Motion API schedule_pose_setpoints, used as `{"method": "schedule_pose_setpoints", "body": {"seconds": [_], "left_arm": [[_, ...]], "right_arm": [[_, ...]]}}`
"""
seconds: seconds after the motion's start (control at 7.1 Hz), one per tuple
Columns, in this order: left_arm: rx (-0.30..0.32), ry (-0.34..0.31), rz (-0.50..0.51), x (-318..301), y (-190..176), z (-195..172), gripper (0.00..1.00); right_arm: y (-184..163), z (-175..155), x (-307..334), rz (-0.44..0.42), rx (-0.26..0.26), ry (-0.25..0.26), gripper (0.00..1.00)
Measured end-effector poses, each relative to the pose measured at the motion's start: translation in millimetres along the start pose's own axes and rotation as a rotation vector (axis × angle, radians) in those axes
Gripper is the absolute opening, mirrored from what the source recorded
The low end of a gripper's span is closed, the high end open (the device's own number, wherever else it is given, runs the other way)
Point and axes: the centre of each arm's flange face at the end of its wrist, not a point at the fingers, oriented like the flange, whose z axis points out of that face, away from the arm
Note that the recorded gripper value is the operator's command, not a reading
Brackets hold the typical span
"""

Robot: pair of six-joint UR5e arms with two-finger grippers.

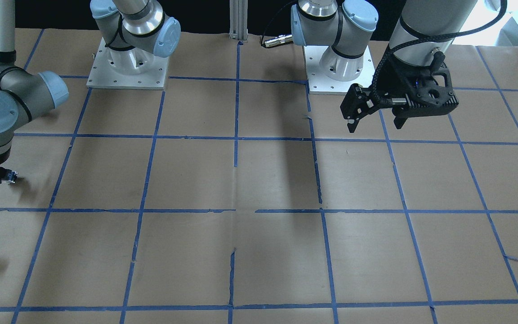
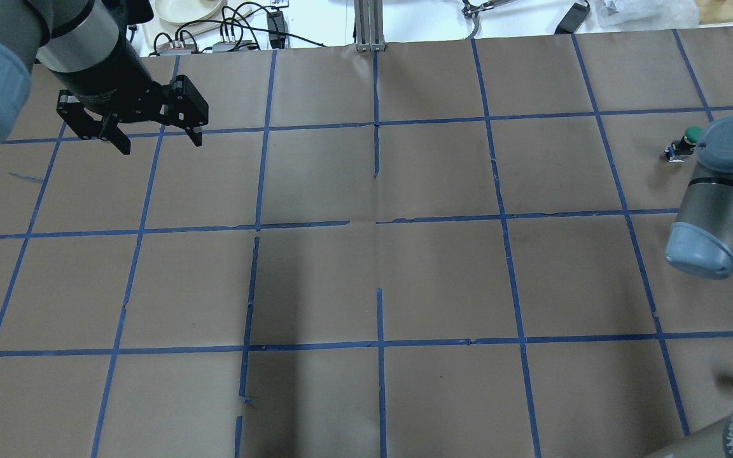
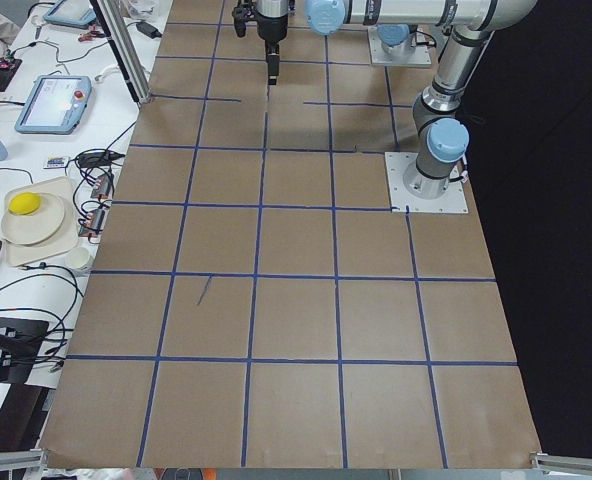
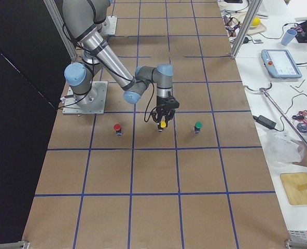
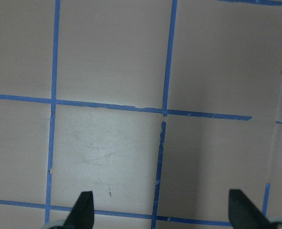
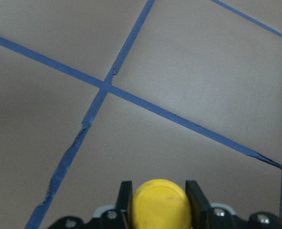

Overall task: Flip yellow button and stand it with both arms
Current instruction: 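Lower the yellow button upright onto the table with the right gripper, then open the right gripper and lift it off the standing button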

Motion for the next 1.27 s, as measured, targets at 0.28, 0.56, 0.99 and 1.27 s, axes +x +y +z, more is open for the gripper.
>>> {"method": "schedule_pose_setpoints", "body": {"seconds": [0.28,0.56,0.99,1.27], "left_arm": [[-0.002,-0.001,0.001,0.5,0.0,0.9,1.0],[-0.004,-0.001,0.002,0.7,0.3,1.9,1.0],[-0.004,-0.001,0.002,0.7,0.4,2.2,1.0],[-0.001,-0.002,0.002,0.6,-0.5,1.0,1.0]], "right_arm": [[-0.8,-1.9,0.8,-0.001,0.001,-0.002,0.85],[1.5,-1.8,2.5,-0.006,-0.003,0.004,1.0],[-11.3,-21.3,4.7,-0.051,-0.015,-0.01,1.0],[-38.8,-62.0,-9.3,-0.123,-0.108,-0.047,1.0]]}}
